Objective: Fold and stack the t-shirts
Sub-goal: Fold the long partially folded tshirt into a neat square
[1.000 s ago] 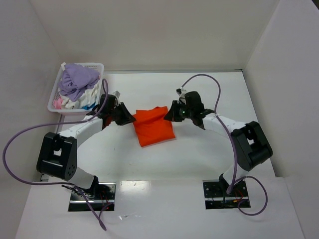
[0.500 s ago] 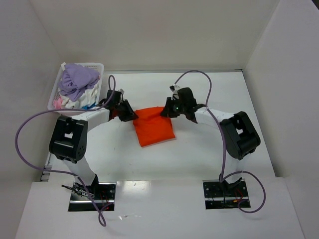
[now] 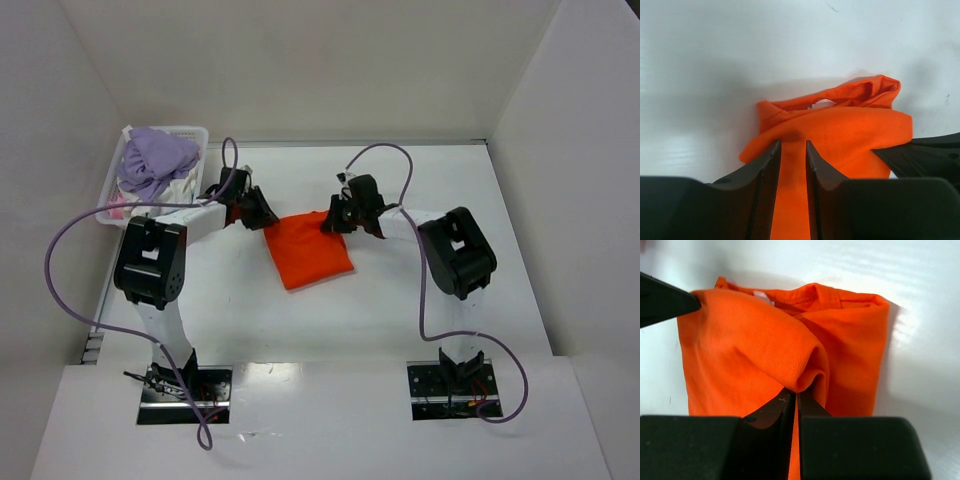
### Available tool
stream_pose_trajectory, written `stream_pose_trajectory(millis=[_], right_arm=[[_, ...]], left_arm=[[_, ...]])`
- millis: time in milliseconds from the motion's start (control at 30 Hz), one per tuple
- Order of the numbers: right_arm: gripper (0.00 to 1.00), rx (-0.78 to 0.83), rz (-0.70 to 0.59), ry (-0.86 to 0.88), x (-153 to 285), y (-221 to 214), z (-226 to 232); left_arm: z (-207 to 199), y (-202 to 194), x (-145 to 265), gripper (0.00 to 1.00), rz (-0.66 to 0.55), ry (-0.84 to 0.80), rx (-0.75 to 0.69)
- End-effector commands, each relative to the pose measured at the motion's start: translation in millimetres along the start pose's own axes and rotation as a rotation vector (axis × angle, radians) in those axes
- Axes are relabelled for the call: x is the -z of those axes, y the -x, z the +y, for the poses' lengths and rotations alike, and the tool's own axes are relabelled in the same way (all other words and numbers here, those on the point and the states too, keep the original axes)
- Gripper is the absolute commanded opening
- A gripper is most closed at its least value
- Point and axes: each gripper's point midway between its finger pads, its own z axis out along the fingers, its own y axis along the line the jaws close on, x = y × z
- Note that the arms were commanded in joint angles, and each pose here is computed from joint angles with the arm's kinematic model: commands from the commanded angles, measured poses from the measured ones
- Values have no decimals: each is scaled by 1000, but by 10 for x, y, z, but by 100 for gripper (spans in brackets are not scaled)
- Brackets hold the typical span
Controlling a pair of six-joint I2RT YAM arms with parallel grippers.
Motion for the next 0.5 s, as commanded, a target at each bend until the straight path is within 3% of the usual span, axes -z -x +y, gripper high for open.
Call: stream_pose_trajectory(millis=[0,233,467], right_arm=[[8,18,-118,-4,-31,461,-71],[10,11,-179,1,95,767,-47],[28,64,-252,33,503,974,221]], left_arm=[[14,216,-26,35,-48,5,-26],[-165,482,294,50,-125,-34,-102],[-225,353,791,66,-185,-61,-119]])
